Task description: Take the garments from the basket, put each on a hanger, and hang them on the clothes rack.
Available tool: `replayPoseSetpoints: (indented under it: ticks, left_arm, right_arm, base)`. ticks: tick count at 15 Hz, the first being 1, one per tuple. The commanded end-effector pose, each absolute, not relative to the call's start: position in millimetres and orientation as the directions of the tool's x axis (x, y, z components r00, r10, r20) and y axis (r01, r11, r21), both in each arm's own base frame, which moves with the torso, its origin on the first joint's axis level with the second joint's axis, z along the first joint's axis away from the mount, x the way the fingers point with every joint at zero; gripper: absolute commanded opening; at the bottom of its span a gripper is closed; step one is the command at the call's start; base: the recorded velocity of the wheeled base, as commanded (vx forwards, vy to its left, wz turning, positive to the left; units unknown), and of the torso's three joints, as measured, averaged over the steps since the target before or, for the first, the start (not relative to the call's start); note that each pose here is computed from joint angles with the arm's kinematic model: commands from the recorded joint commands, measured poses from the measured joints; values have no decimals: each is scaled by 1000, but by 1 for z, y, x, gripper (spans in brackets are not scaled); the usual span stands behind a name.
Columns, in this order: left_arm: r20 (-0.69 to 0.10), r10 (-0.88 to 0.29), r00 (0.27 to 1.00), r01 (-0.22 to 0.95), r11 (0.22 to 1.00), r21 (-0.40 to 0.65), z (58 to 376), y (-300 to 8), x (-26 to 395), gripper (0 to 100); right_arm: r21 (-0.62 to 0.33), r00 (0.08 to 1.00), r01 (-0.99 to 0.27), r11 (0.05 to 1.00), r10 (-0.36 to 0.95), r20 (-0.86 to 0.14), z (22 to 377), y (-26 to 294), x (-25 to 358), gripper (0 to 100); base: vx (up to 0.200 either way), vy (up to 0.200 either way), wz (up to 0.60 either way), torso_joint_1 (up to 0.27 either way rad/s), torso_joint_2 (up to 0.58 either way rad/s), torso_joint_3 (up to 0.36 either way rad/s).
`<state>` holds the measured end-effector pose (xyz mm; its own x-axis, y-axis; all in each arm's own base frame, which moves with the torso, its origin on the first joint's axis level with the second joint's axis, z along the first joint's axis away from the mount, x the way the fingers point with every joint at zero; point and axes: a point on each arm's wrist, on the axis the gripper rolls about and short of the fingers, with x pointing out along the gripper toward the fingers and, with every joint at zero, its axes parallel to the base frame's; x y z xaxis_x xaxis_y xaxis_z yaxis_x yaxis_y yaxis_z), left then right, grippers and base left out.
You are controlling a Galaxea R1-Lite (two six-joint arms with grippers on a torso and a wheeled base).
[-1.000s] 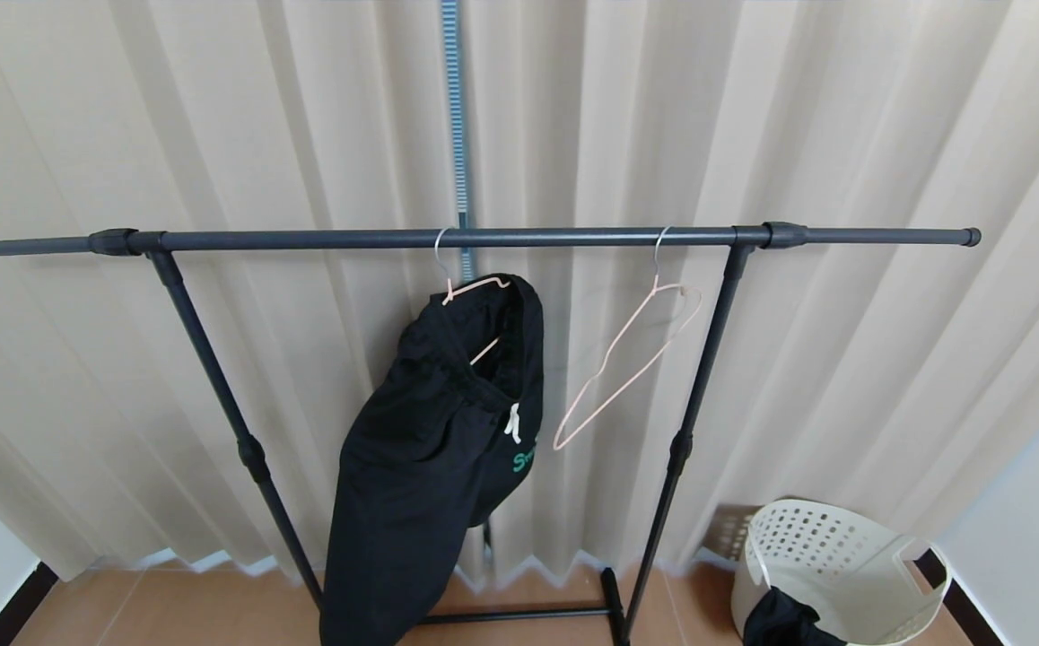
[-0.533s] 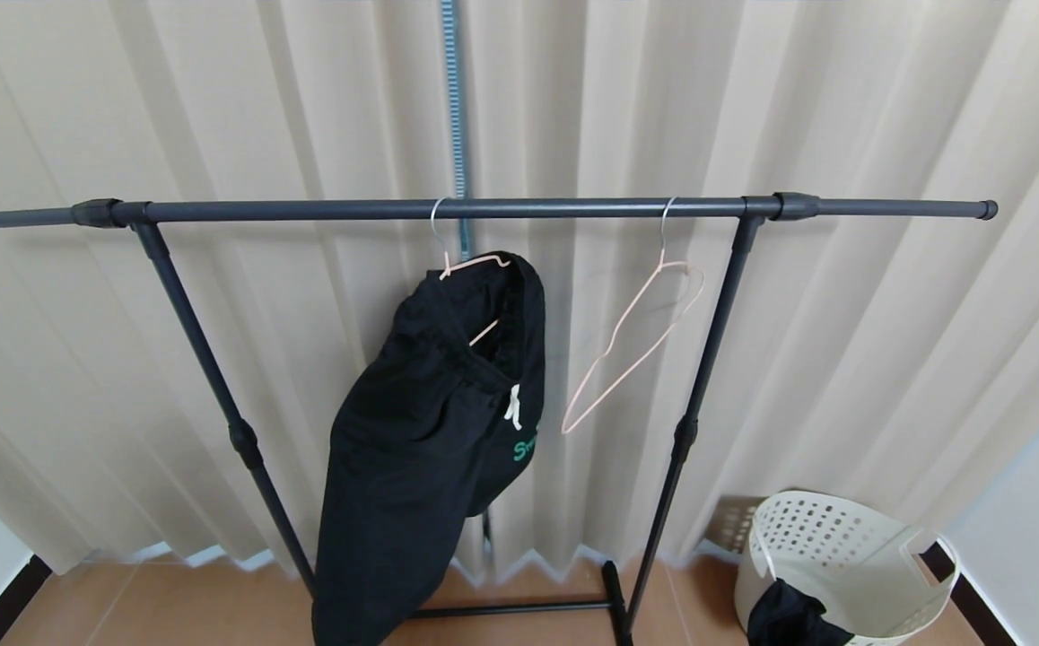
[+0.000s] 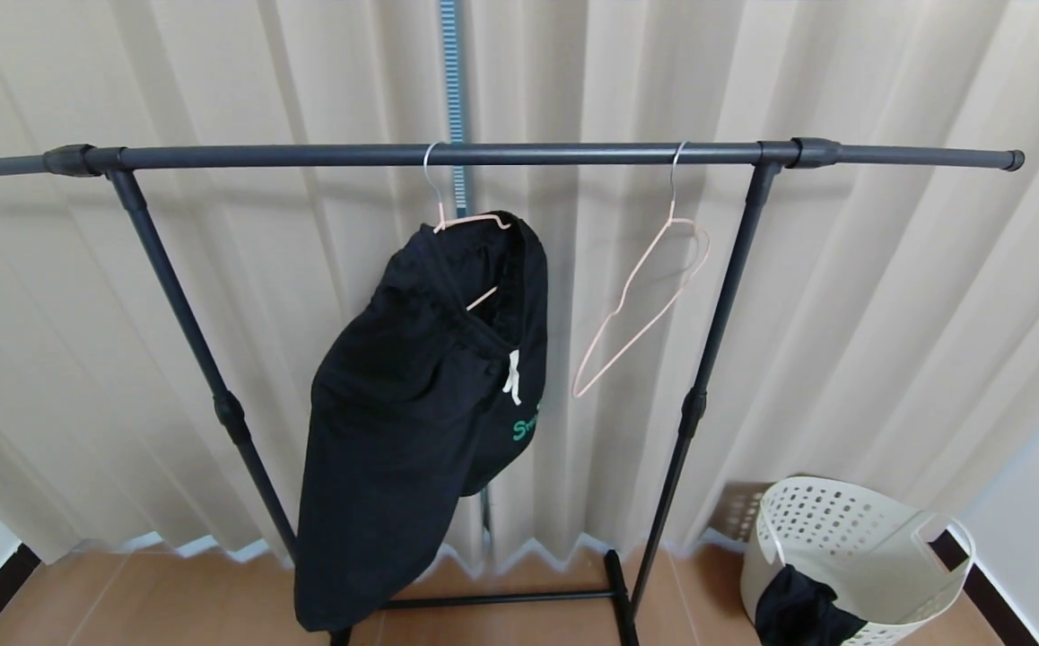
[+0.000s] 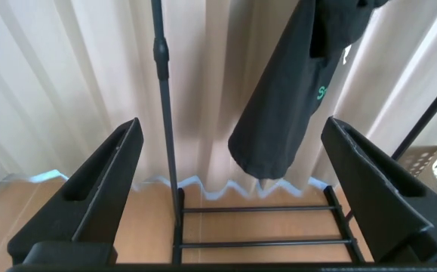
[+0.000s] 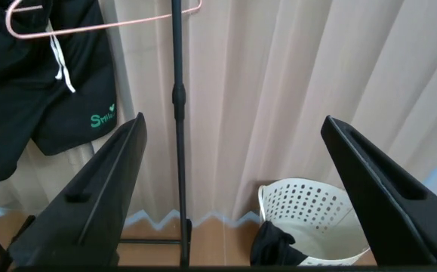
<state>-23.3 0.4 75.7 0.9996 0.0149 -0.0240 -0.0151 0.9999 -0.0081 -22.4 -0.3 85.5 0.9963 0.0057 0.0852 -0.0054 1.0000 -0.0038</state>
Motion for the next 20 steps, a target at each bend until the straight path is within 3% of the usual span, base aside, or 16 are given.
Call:
replayPoseSetpoints:
  ticks: [1, 10, 20]
  left_arm:
    - [-25, 15, 1000, -16, 1000, -9, 76, 0, -23, 100]
    - [-25, 15, 1000, -16, 1000, -10, 76, 0, -23, 100]
    - [-25, 15, 1000, -16, 1000, -10, 76, 0, -23, 100]
  right_arm:
    - [-4, 997, -6, 1000, 6, 83, 85, 0, -22, 100]
    - [-4, 997, -6, 1000, 6, 83, 85, 0, -22, 100]
    - [-4, 997, -6, 1000, 6, 83, 85, 0, -22, 100]
  base:
    - [0, 0, 0, -222, 549, 320]
    - [0, 0, 0, -195, 530, 331]
    - [0, 0, 0, -120, 474, 347]
